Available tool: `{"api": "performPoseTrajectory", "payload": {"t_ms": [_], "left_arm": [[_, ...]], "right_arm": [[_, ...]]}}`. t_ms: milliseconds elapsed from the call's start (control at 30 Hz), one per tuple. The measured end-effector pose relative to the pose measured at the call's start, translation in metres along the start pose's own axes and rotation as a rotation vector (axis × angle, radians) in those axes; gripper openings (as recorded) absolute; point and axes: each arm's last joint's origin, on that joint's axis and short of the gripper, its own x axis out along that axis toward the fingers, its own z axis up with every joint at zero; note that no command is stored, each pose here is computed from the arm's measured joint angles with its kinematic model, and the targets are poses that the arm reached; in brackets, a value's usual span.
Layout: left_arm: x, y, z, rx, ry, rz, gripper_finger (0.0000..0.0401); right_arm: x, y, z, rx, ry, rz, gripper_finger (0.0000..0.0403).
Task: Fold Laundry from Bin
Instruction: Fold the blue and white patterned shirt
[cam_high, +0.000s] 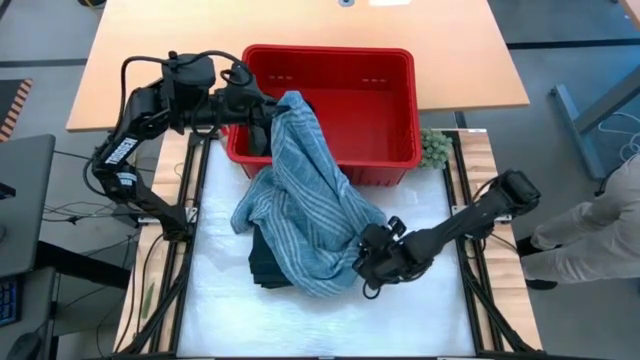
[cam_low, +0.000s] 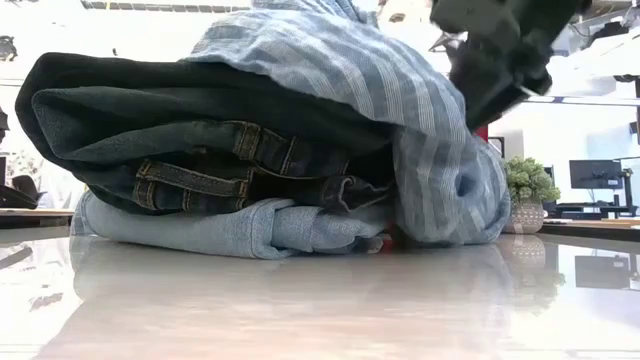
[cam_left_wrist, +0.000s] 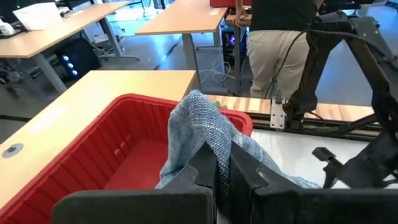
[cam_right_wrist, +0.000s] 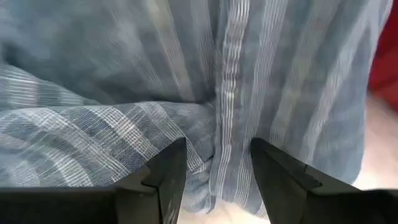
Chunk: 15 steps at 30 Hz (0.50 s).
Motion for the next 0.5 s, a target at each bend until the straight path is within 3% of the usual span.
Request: {"api": "performPoseTrajectory", "payload": {"t_ms": [133,233,367,500], "left_arm": [[0.000,0.000,0.000,-0.007,0.000,-0.003,0.0000],[0.000,0.000,0.000,-0.025,0.000,0.000,0.0000],[0.000,0.000,0.002,-0.044,-0.018,0.002,0.0000],[-0.001,0.000,0.011,-0.099,-0.115,-0.034,0.0000]], "right_arm": [[0.009,-0.011,-0.008,0.013,0.058,-0.147,0.0183],[0.006,-0.020,-0.009,-0.006,0.076,-0.213,0.0126],[-0.013,-0.029,0.003,-0.105,0.085,-0.181,0.0021],[-0.053,-0.048,0.036,-0.151,0.062,-0.144,0.0020]]}}
